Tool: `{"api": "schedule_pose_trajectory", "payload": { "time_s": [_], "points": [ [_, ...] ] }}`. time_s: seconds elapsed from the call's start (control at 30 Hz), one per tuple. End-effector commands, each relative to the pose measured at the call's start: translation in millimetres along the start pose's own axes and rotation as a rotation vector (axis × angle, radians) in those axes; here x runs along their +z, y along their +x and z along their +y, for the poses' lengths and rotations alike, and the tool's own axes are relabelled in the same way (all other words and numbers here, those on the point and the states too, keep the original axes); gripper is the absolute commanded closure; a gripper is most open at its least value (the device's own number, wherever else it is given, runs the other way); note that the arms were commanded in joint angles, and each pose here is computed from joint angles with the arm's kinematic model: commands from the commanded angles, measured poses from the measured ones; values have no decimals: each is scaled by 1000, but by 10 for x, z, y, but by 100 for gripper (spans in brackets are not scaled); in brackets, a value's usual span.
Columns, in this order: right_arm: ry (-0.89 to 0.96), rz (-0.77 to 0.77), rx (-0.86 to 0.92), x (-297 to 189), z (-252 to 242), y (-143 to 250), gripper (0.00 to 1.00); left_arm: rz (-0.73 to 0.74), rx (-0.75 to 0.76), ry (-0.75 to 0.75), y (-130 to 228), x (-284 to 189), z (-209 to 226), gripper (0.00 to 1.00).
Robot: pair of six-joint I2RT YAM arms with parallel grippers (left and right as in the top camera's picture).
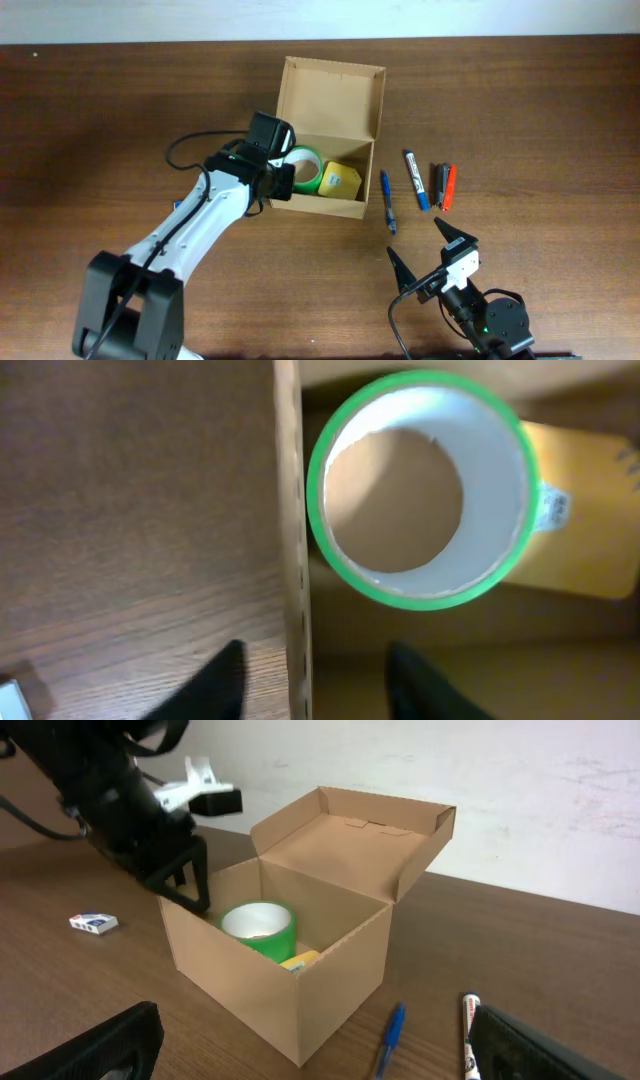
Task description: Pack container
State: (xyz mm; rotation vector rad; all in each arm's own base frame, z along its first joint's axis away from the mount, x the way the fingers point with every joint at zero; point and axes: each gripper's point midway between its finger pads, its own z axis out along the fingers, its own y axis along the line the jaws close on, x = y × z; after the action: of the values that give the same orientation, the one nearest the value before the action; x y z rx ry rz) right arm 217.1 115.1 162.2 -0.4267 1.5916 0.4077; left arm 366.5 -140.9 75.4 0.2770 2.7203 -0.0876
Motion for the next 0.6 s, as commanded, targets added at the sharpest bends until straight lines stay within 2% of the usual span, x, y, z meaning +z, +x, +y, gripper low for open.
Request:
{"api": "schedule_pose_trajectory", "payload": {
  "time_s": [0.0,0.07,0.2,0.33,0.57],
  "points": [
    [3,-1,-4,3,-1,22,1,13,11,17,30,35,-19,70],
    [3,-1,-4,3,-2,22,1,16,11,17,38,35,-18,78],
    [3,-1,-4,3,-1,21,1,36,3,14,87,33,-10,83],
    [3,-1,-4,3,-1,22,1,68,-50,6,166,24,3,93],
    [3,-1,-4,3,-1,22,1,99,-94,-1,266,-87,8,98]
  ]
}}
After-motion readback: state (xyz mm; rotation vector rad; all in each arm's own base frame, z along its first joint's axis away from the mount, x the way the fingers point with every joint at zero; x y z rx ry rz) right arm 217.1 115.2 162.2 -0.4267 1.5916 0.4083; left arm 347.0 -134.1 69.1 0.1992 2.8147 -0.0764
